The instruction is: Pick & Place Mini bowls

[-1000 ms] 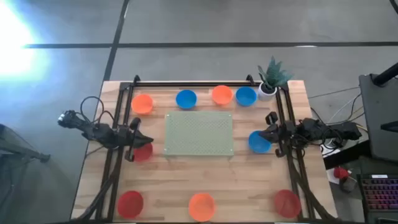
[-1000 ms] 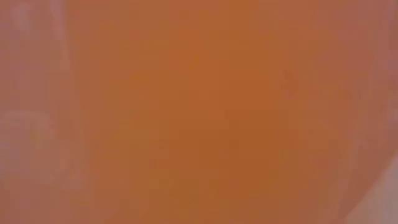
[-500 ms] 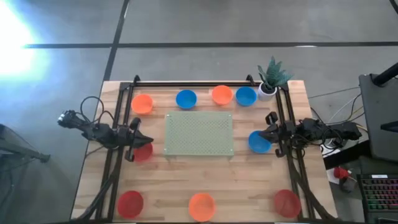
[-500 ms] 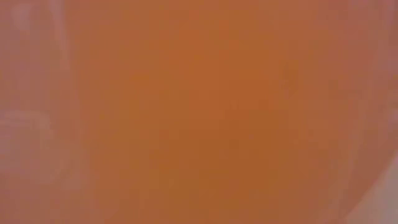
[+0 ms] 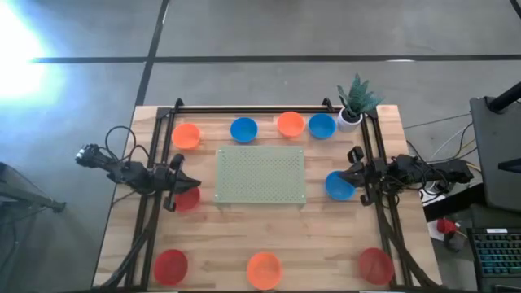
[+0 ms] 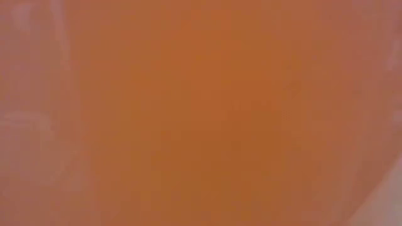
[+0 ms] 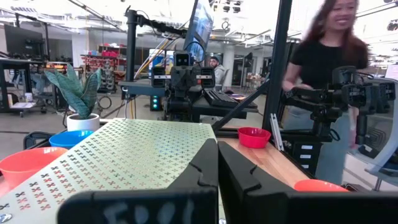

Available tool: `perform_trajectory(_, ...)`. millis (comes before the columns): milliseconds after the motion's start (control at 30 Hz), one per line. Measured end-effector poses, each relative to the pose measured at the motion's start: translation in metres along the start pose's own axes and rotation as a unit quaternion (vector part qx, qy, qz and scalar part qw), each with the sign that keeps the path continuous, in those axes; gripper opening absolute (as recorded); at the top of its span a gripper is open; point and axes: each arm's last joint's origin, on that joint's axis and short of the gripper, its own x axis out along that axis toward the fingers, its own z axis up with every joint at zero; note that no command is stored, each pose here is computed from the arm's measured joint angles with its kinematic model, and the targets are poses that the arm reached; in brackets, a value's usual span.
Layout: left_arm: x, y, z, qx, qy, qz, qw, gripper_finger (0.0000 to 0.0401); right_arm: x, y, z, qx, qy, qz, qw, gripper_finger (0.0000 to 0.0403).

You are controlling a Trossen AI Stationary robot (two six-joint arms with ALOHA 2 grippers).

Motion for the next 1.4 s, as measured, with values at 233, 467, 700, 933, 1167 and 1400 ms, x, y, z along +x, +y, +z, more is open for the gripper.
perform_trajectory(233,0.000,0.000,0.000,0.000,0.000,0.000,1.000,0.0000,0.000,0.000,0.000,0.001,0.000,0.000,1.000,0.0008)
perform_trajectory(467,0.000,0.000,0.000,0.000,0.000,0.000,1.000,0.0000,0.000,0.000,0.000,0.000,0.000,0.000,1.000,0.0008)
perform_trajectory(700,0.000,0.000,0.000,0.000,0.000,0.000,1.000,0.0000,0.000,0.000,0.000,0.001,0.000,0.000,1.000,0.0008)
perform_trajectory(933,0.000,0.000,0.000,0.000,0.000,0.000,1.000,0.0000,0.000,0.000,0.000,0.011,0.000,0.000,1.000,0.0008)
perform_trajectory(1167,0.000,0.000,0.000,0.000,0.000,0.000,1.000,0.0000,0.000,0.000,0.002,0.026,-0.011,0.001,1.000,0.0008)
perform_trajectory(1400,0.000,0.000,0.000,0.000,0.000,0.000,1.000,0.0000,-0.002,-0.003,0.016,-0.016,-0.086,-0.064,0.994,0.0008)
